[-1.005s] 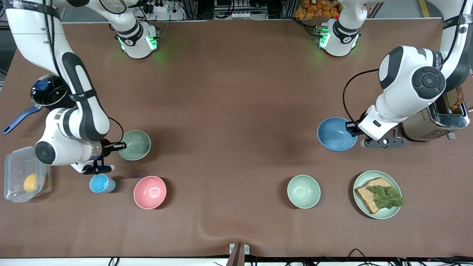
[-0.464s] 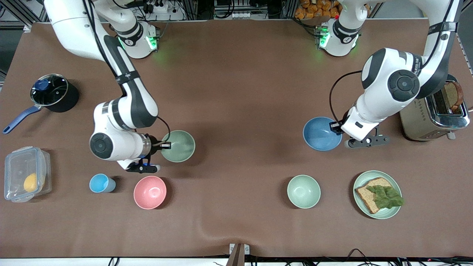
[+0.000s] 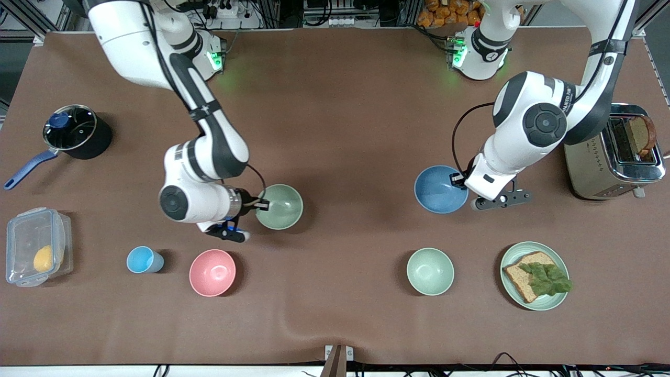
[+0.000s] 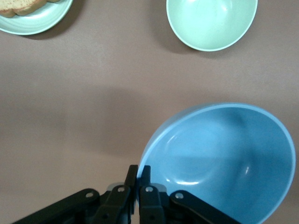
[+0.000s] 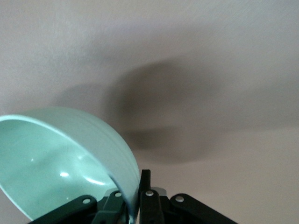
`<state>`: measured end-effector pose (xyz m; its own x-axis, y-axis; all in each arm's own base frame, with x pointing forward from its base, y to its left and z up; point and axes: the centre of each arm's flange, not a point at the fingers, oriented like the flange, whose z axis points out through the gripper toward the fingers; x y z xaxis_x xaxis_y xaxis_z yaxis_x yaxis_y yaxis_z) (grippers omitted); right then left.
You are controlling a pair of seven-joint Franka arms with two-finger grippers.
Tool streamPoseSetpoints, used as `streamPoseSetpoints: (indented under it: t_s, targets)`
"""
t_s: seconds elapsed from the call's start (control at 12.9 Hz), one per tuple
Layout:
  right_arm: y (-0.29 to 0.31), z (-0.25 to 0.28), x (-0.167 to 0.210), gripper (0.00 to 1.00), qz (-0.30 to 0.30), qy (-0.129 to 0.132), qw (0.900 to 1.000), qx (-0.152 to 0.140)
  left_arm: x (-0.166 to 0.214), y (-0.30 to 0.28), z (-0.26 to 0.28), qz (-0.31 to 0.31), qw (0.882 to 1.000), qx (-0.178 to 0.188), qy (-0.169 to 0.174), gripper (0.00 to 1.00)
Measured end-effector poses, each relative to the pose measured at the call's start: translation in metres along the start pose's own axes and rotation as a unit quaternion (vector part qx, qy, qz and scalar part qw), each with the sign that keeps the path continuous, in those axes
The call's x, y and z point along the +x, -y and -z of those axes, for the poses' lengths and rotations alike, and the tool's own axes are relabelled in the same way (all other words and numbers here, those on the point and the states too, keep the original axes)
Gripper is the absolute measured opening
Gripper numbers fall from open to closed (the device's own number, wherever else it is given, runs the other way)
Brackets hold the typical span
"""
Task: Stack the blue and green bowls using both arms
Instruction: 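Carry the blue bowl and green bowl toward each other at table center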
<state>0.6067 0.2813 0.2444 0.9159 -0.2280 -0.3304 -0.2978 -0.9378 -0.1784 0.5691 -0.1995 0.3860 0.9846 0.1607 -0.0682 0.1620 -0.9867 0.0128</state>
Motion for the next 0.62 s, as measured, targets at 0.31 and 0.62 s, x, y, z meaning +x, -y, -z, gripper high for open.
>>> streamPoseSetpoints:
  t_s: [0.31,0.62]
  targets:
    - [0.028,-0.024,-0.014,0.08,-0.088,-0.009,0.996,0.02,0.003,0.003,-0.003,0.003,1.0,0.0,0.003,0.05]
    - [0.039,-0.03,-0.012,0.08,-0.156,-0.022,0.986,0.058,0.003,0.003,-0.003,0.014,1.0,0.0,0.003,0.05]
